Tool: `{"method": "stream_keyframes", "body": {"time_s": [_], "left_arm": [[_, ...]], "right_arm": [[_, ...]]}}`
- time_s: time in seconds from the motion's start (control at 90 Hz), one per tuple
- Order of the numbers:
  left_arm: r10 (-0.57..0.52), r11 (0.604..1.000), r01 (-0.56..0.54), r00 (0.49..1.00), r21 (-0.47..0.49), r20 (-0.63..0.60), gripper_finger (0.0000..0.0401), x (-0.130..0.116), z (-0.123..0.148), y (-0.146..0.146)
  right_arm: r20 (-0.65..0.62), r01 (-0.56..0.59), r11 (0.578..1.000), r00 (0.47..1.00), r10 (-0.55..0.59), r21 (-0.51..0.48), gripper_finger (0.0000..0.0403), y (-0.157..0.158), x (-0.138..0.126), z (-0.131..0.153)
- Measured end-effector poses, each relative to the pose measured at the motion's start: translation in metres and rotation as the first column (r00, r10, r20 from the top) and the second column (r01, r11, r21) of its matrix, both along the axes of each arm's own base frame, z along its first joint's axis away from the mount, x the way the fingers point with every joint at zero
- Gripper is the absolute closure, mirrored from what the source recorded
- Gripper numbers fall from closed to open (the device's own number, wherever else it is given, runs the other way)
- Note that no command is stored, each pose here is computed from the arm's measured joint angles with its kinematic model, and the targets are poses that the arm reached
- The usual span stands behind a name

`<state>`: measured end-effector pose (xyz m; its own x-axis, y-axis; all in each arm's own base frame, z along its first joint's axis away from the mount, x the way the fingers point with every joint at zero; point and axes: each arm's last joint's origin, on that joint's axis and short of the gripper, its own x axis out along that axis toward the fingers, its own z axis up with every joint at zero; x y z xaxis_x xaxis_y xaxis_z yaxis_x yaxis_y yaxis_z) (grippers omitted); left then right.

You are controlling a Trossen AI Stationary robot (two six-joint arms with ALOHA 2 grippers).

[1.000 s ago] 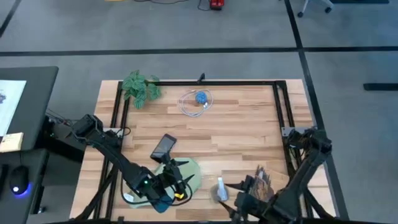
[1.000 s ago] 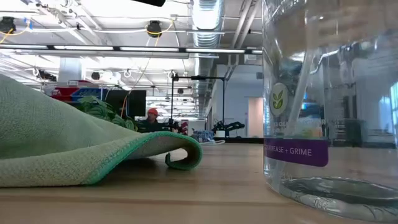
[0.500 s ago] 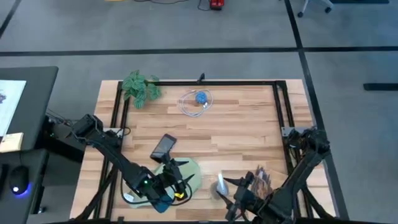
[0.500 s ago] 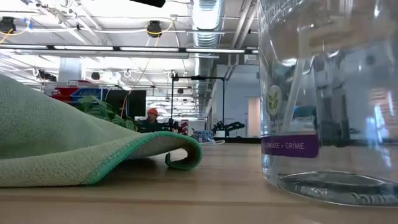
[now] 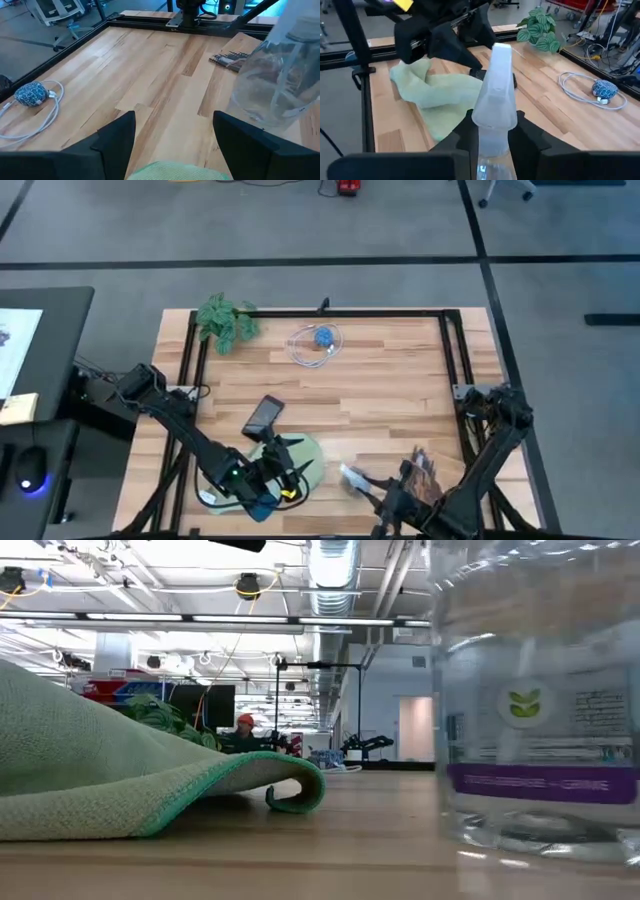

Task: Apply microfiber cloth
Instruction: Spray the phone using the spray bottle

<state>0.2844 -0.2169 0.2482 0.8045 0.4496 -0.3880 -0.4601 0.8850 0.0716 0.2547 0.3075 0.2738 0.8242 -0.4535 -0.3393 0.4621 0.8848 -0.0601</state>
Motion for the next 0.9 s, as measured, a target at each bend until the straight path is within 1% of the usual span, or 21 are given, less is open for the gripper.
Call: {"method": "stream_keyframes", "body": {"time_s": [0.044, 0.133, 0.244, 0.322, 0.378, 0.444, 0.611, 0.7, 0.789, 0.9], "left_arm": [[0.000, 1.000, 0.000, 1.000, 0.001, -0.001, 0.0157, 0.000, 0.000, 0.000], [0.000, 1.000, 0.000, 1.000, 0.001, -0.001, 0.0157, 0.000, 0.000, 0.000], [0.000, 1.000, 0.000, 1.000, 0.000, -0.001, 0.0157, 0.000, 0.000, 0.000], [0.000, 1.000, 0.000, 1.000, -0.001, 0.000, 0.0157, 0.000, 0.000, 0.000], [0.000, 1.000, 0.000, 1.000, -0.001, 0.000, 0.0157, 0.000, 0.000, 0.000], [0.000, 1.000, 0.000, 1.000, -0.001, 0.001, 0.0157, 0.000, 0.000, 0.000], [0.000, 1.000, 0.000, 1.000, -0.001, 0.001, 0.0157, 0.000, 0.000, 0.000], [0.000, 1.000, 0.000, 1.000, -0.001, 0.000, 0.0157, 0.000, 0.000, 0.000], [0.001, 1.000, -0.001, 1.000, -0.002, 0.002, 0.0157, 0.000, 0.000, 0.000], [0.003, 1.000, -0.003, 1.000, -0.007, 0.004, 0.0157, 0.000, 0.000, 0.000]], "right_arm": [[-0.009, -0.003, 1.000, 1.000, 0.003, -0.016, 0.0360, 0.000, -0.002, 0.000], [-0.016, 0.001, 1.000, 1.000, -0.001, -0.009, 0.0361, -0.002, -0.003, 0.000], [-0.061, -0.022, 1.000, 0.998, 0.021, -0.018, 0.0357, -0.001, -0.001, -0.001], [-0.080, -0.042, 0.998, 0.996, 0.038, -0.047, 0.0343, -0.001, -0.001, -0.001], [-0.089, -0.050, 0.997, 0.995, 0.044, -0.056, 0.0323, 0.000, -0.001, -0.001], [-0.094, -0.054, 0.997, 0.994, 0.048, -0.057, 0.0289, 0.000, -0.001, -0.002], [-0.105, -0.056, 0.997, 0.993, 0.050, -0.050, 0.0173, 0.000, -0.001, -0.002], [-0.089, -0.029, 0.999, 0.996, 0.027, -0.016, 0.0126, -0.003, 0.003, -0.003], [-0.059, 0.016, 0.999, 0.998, -0.014, 0.037, 0.0102, -0.008, 0.008, -0.003], [-0.041, 0.051, 0.997, 0.998, -0.049, 0.065, 0.0097, -0.014, 0.017, -0.003]]}}
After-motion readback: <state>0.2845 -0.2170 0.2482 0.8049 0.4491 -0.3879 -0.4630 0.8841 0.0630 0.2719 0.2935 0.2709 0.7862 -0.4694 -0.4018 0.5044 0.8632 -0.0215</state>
